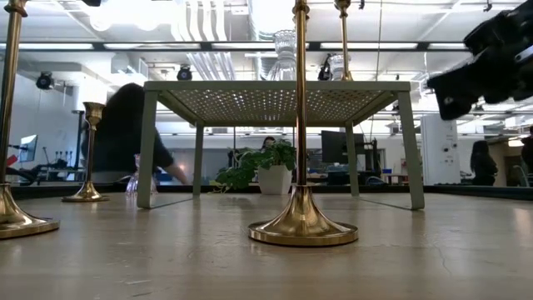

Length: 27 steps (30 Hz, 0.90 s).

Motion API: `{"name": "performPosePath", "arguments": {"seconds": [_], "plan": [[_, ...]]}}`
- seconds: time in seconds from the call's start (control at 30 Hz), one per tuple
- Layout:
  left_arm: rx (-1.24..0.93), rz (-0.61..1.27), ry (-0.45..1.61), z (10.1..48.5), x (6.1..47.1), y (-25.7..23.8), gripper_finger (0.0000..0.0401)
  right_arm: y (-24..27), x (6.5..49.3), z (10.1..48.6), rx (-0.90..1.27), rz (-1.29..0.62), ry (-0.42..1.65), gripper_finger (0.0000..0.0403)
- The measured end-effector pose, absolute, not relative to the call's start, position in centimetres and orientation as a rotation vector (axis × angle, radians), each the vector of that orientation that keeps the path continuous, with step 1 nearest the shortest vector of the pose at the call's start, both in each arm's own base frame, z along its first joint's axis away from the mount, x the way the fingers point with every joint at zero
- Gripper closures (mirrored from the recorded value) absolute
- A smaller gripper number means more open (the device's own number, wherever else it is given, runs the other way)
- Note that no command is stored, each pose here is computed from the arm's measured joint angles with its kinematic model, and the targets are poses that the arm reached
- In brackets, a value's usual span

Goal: Pick & Place candle stick holders
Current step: Move the transparent candle holder to the middle left on the shelf

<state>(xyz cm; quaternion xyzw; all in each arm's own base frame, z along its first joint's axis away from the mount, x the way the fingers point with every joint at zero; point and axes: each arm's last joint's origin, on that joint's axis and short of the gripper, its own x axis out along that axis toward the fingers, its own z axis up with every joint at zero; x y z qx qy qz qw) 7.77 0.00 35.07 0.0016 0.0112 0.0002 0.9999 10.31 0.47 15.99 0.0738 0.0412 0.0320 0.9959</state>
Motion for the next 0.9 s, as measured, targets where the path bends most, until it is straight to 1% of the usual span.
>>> {"name": "performPosePath", "arguments": {"seconds": [0.1,0.2,0.57,0.7,0.9], "plan": [[0.003,0.001,0.022,35.06,7.77,0.0,0.0356,0.44,10.15,16.19,0.111,0.057,0.057,0.0394],[0.003,0.001,0.022,35.08,7.77,0.0,0.0356,0.43,10.09,16.31,0.12,0.058,0.043,0.0394],[0.003,0.001,0.02,35.09,7.78,0.0,0.0356,0.44,10.32,15.98,0.127,0.053,0.083,0.0394],[0.003,0.001,0.02,35.09,7.78,0.0,0.0356,0.15,10.41,15.93,0.123,-0.047,0.084,0.0394],[0.003,0.001,0.021,35.08,7.79,0.0,0.0356,0.14,10.44,15.91,0.124,-0.051,0.086,0.0394]]}}
